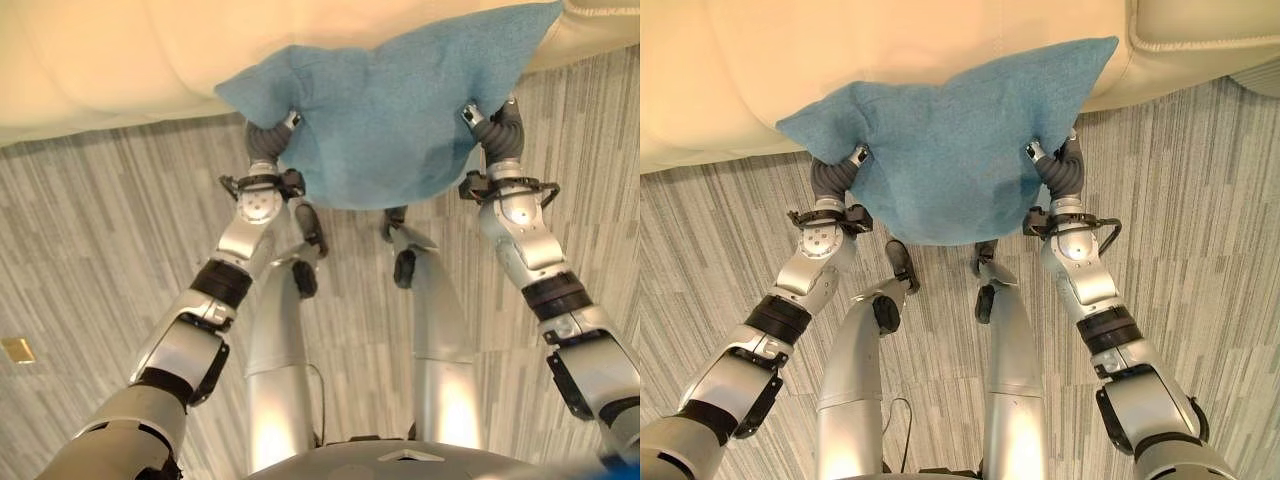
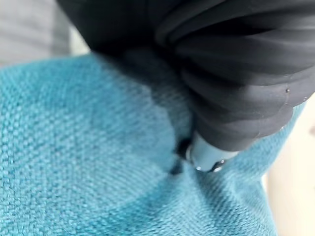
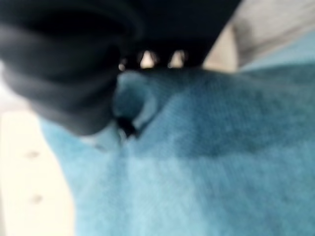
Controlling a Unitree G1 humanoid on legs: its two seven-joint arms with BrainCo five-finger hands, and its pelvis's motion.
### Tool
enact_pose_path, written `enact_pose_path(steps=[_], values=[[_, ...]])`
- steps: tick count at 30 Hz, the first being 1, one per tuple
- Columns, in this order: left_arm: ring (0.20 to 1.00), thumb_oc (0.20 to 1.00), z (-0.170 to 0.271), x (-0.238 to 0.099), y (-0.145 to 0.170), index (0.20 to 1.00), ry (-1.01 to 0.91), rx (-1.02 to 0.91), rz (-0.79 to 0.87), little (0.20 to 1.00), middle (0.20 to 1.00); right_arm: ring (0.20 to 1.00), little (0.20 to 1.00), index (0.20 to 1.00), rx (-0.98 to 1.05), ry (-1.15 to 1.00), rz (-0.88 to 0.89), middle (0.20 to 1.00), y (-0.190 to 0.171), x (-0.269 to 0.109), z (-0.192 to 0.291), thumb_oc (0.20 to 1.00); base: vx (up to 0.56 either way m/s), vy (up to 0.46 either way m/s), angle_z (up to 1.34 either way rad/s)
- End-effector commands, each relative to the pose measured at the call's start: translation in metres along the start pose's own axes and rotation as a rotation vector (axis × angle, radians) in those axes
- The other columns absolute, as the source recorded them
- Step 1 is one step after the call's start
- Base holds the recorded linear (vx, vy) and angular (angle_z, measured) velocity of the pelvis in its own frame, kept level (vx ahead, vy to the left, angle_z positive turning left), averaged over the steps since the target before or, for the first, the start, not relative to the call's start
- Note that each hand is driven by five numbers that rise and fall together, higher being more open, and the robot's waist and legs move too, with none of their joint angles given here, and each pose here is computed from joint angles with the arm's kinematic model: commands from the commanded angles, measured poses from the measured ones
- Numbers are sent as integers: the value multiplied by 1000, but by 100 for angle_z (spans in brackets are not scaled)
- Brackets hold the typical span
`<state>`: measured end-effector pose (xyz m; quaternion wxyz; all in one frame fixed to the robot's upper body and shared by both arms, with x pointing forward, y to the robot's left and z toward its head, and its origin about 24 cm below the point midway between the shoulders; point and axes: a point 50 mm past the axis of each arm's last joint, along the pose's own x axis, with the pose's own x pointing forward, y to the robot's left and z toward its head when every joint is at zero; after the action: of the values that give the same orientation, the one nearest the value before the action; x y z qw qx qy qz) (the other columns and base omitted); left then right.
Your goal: Pick up all the scattered cushions and arrange them neatly on the sofa.
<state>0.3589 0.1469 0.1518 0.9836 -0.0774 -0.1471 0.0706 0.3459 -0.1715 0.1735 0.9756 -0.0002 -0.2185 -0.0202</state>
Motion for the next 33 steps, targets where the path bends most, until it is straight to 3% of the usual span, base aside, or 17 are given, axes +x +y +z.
enact_pose_path(steps=[1, 10, 16, 33], values=[[200, 200, 52, -7, -38, 200, -279, -171, -187, 200, 200, 200, 200, 200, 66, -290, 199, 200, 40, -4, 47, 200, 7, -39, 10], [200, 200, -9, -63, 0, 200, -97, -149, -169, 200, 200, 200, 200, 200, -39, -86, 240, 200, 27, -61, -8, 200, 45, -40, 12], [200, 200, -29, -86, 21, 200, -19, -81, -160, 200, 200, 200, 200, 200, -95, -16, 239, 200, 20, -80, -23, 200, 74, -46, 11], [200, 200, -68, -108, 38, 200, 175, -33, -94, 200, 200, 200, 200, 200, -189, 118, 240, 200, 12, -104, -47, 200, 93, -31, 10]])
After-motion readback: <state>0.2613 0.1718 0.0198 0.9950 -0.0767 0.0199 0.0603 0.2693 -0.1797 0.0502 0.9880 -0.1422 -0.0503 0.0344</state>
